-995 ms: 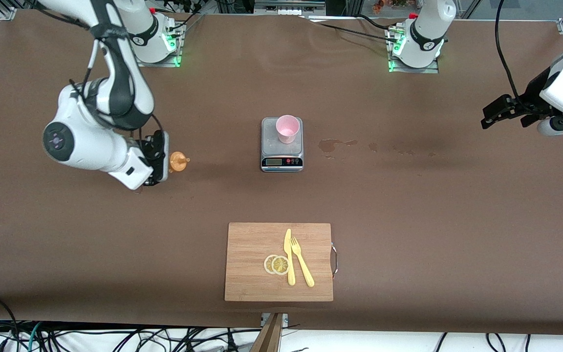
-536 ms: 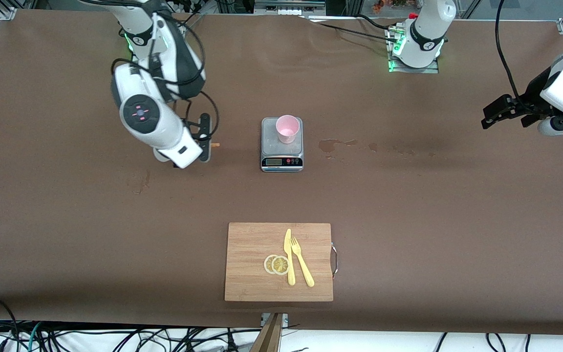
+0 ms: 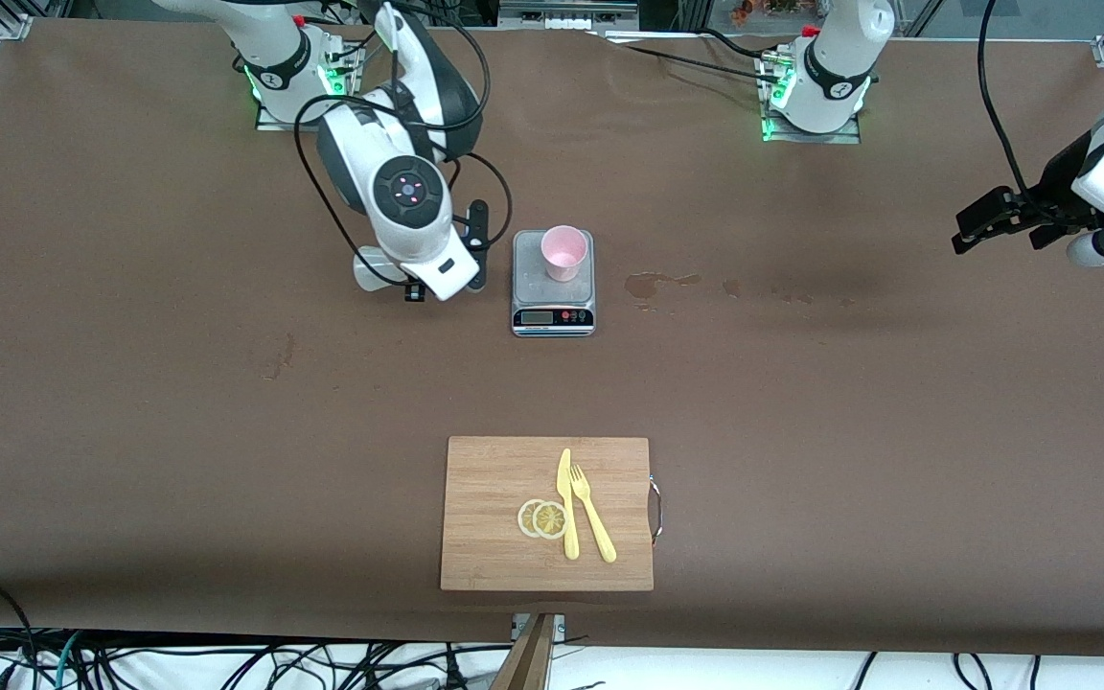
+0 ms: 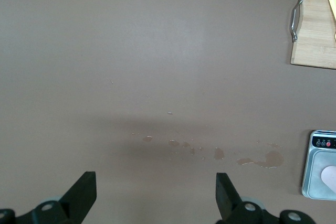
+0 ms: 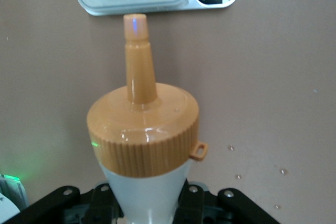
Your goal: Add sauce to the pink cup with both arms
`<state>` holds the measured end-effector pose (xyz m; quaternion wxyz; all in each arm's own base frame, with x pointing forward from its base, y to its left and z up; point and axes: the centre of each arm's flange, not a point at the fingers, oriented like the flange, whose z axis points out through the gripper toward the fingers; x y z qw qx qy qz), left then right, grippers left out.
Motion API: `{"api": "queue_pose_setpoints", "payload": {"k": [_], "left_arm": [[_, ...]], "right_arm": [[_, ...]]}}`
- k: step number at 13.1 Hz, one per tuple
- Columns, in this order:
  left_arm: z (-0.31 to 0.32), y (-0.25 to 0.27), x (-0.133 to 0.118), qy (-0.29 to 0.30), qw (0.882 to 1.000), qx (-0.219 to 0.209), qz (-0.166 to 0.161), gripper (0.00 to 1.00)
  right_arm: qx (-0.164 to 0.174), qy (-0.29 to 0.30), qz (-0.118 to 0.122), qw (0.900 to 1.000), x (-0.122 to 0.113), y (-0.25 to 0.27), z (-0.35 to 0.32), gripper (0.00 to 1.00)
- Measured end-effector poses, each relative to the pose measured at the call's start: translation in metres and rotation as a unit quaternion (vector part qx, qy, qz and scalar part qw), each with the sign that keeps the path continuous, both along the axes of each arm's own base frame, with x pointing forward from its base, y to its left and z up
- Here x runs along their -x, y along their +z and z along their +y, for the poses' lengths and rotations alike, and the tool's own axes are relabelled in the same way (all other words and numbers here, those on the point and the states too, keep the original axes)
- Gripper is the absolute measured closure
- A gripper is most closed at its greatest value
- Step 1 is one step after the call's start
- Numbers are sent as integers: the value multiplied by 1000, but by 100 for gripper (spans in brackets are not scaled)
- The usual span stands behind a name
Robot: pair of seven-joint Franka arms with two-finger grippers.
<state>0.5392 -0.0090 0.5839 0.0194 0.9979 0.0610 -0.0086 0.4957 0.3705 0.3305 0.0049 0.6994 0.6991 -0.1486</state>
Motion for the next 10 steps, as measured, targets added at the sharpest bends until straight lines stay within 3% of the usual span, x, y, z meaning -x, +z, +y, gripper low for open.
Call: {"api": "queue_pose_setpoints", "payload": {"k": [4,10], "left_arm": [[0,0,0,0,1000,0,0,0],[0,0,0,0,1000,0,0,0]], "right_arm": [[15,-4,-3,1000,17,-8,41,67],[57,4,13,998,41,-19,61,67]]}}
